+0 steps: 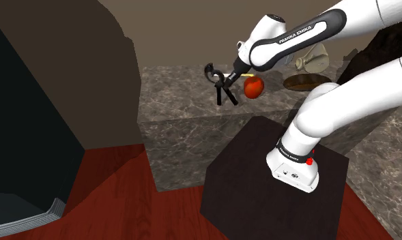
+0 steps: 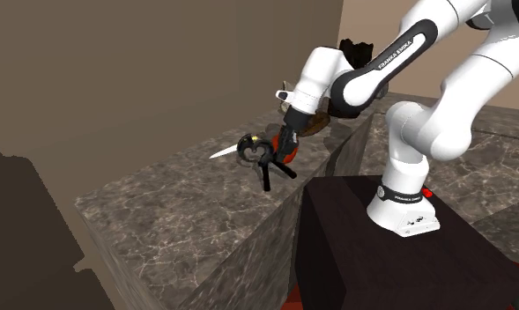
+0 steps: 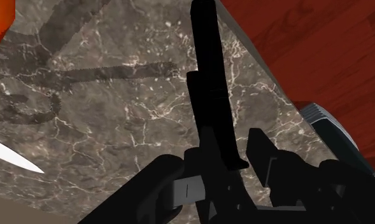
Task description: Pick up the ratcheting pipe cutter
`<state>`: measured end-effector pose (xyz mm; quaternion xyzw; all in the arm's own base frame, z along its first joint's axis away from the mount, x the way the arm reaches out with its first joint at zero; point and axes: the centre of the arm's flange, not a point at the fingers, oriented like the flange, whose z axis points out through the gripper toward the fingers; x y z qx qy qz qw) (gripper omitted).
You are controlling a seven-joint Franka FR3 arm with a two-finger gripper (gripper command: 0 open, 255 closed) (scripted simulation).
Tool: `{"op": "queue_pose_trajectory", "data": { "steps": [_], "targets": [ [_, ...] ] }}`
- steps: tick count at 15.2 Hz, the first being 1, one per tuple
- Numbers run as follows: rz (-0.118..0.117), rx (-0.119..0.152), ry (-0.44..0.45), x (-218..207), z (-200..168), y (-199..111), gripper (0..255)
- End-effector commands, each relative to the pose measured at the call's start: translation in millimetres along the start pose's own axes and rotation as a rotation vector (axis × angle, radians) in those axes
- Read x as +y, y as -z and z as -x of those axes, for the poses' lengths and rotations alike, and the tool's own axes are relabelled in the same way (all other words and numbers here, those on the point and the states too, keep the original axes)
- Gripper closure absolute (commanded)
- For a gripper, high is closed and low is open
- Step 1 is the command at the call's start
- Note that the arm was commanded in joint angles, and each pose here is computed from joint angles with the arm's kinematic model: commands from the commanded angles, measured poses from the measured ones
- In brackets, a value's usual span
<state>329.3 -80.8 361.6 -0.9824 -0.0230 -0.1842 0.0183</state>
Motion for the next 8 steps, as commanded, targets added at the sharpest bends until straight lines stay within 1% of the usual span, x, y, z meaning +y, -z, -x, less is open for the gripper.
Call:
{"op": "queue_pose_trajectory", "data": {
  "steps": [1,6,8],
  "targets": [
    [0.0,-0.001,0.0,-0.2,-3.1,10.3,255],
    [0.0,-0.001,0.0,-1.0,-12.7,34.9,255],
    [0.0,-0.001,0.0,-1.0,-12.9,35.7,255]
  ]
}}
